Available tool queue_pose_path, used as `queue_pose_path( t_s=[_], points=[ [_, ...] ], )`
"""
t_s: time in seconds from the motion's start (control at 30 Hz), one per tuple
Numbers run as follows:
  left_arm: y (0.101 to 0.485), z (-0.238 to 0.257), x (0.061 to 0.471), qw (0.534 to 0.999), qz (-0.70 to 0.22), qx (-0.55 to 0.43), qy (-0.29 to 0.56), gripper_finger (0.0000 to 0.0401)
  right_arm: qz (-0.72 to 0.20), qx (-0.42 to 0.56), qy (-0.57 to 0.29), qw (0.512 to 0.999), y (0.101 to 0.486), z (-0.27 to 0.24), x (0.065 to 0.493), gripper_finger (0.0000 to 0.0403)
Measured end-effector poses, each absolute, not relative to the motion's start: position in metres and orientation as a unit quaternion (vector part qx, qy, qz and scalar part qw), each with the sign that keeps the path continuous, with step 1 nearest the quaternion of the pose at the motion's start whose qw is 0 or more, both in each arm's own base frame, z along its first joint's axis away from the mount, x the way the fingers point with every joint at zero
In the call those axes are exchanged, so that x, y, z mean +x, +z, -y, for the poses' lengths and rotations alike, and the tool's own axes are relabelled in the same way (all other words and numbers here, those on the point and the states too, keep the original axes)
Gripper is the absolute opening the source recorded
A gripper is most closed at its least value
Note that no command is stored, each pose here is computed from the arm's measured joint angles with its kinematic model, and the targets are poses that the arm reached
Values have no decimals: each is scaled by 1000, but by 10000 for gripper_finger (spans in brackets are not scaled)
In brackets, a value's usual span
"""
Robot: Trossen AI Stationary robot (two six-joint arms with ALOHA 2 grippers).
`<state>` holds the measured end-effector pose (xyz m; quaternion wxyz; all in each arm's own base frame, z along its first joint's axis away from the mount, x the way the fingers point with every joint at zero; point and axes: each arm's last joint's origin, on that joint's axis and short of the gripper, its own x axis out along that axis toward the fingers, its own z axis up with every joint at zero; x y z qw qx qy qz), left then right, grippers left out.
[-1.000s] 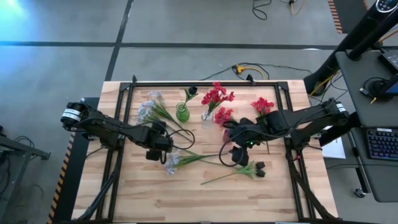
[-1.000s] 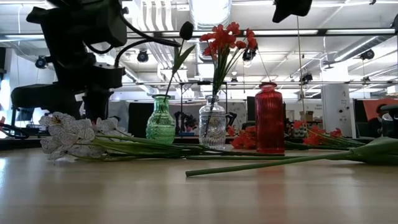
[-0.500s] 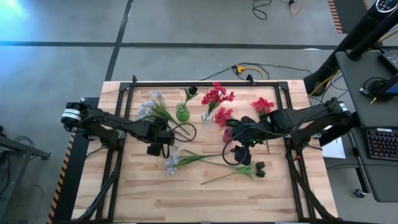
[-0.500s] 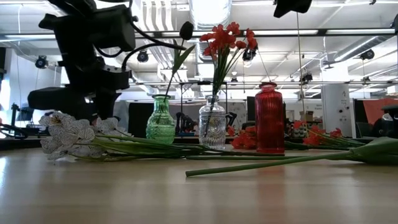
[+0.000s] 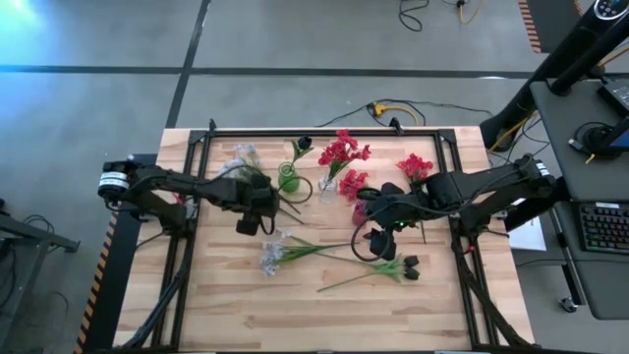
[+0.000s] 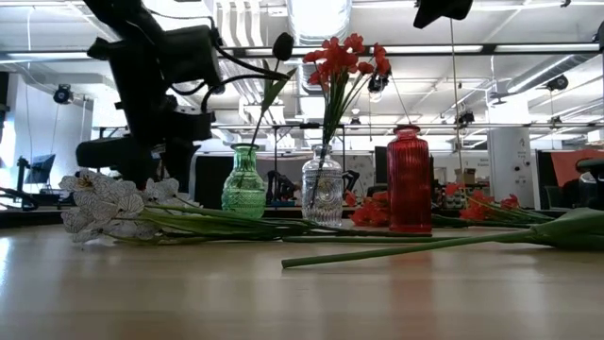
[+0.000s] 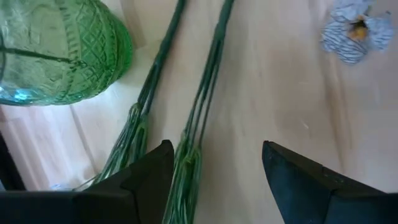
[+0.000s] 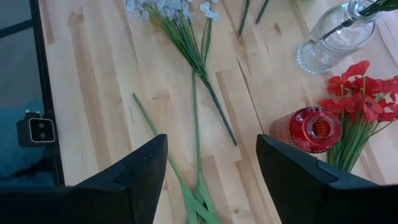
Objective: Sort flowers into vase by color
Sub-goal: Put the middle left white flowers into the red vase
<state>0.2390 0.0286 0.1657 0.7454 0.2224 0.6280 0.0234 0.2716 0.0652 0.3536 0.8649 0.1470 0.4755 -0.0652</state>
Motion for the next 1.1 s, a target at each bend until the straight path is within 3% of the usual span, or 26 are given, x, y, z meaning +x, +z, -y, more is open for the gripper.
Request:
queue_pose_path(
  t_s=[0.4, 0.7, 0.87, 1.1],
  points=[
    [163, -54, 243, 770, -609, 188, 15, 226, -476, 147, -66, 865, 353, -65, 272, 238],
    [140, -57, 249, 743, -642, 187, -4, 219, -483, 142, -66, 862, 353, -65, 270, 238],
    [139, -57, 249, 742, -645, 184, -6, 189, -483, 140, -65, 862, 353, -65, 270, 238],
    [139, -61, 249, 744, -643, 179, 5, 115, -483, 137, -63, 863, 353, -65, 270, 237]
  ],
)
